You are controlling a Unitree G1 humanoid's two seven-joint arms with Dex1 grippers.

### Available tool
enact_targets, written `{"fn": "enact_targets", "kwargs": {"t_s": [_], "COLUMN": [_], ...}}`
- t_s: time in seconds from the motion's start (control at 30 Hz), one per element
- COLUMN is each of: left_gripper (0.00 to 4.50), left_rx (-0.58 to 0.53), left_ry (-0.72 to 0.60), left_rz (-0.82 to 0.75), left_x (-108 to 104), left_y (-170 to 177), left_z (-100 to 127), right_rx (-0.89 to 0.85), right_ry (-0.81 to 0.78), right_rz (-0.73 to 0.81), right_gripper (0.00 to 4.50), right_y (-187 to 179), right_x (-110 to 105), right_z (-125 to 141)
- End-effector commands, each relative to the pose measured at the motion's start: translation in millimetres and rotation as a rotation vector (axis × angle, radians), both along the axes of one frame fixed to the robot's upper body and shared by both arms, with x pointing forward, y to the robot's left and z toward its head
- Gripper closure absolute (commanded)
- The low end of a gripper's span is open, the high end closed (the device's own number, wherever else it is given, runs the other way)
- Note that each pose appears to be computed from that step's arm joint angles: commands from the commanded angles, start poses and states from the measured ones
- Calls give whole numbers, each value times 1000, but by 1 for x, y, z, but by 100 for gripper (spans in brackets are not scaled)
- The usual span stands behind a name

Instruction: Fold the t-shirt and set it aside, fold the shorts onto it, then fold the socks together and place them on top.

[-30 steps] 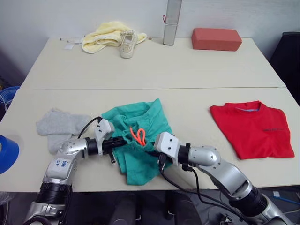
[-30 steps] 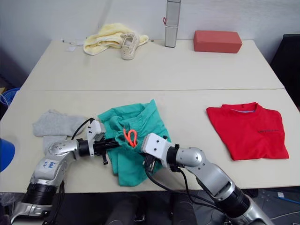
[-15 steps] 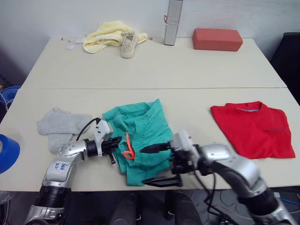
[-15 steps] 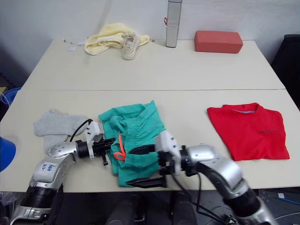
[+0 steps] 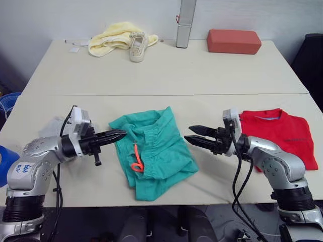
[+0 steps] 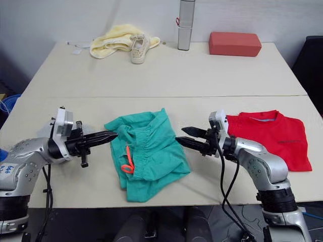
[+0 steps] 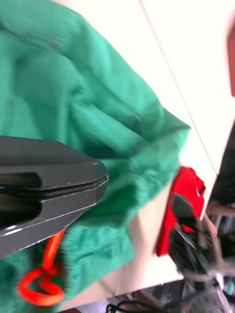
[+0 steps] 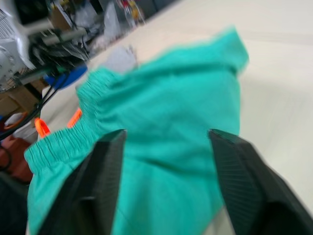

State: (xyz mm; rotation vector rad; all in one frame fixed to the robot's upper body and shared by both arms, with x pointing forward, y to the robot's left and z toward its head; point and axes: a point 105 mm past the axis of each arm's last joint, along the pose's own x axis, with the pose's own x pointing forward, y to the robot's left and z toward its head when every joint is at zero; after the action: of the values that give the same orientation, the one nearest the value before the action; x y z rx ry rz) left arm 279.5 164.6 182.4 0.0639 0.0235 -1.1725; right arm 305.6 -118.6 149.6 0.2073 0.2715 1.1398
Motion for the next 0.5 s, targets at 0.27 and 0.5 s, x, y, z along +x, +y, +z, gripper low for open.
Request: {"fn": "enact_targets", "kwargs": {"t_s": [0.27, 0.5], "left_gripper": [298, 108], "left_rx": [-13, 13], "left_ry": [-80, -84], "left_rz": [-84, -144], "left_x": [-14, -32], "left_y": [-26, -29], "left_z": [2, -14], "right_rx": [-140, -288], "right_ry": [306, 418], "right_rz": [74, 77], "right_gripper": [35, 0], "right_y": [-3, 8], "right_x": [1, 8], "right_z": [-9, -32]}}
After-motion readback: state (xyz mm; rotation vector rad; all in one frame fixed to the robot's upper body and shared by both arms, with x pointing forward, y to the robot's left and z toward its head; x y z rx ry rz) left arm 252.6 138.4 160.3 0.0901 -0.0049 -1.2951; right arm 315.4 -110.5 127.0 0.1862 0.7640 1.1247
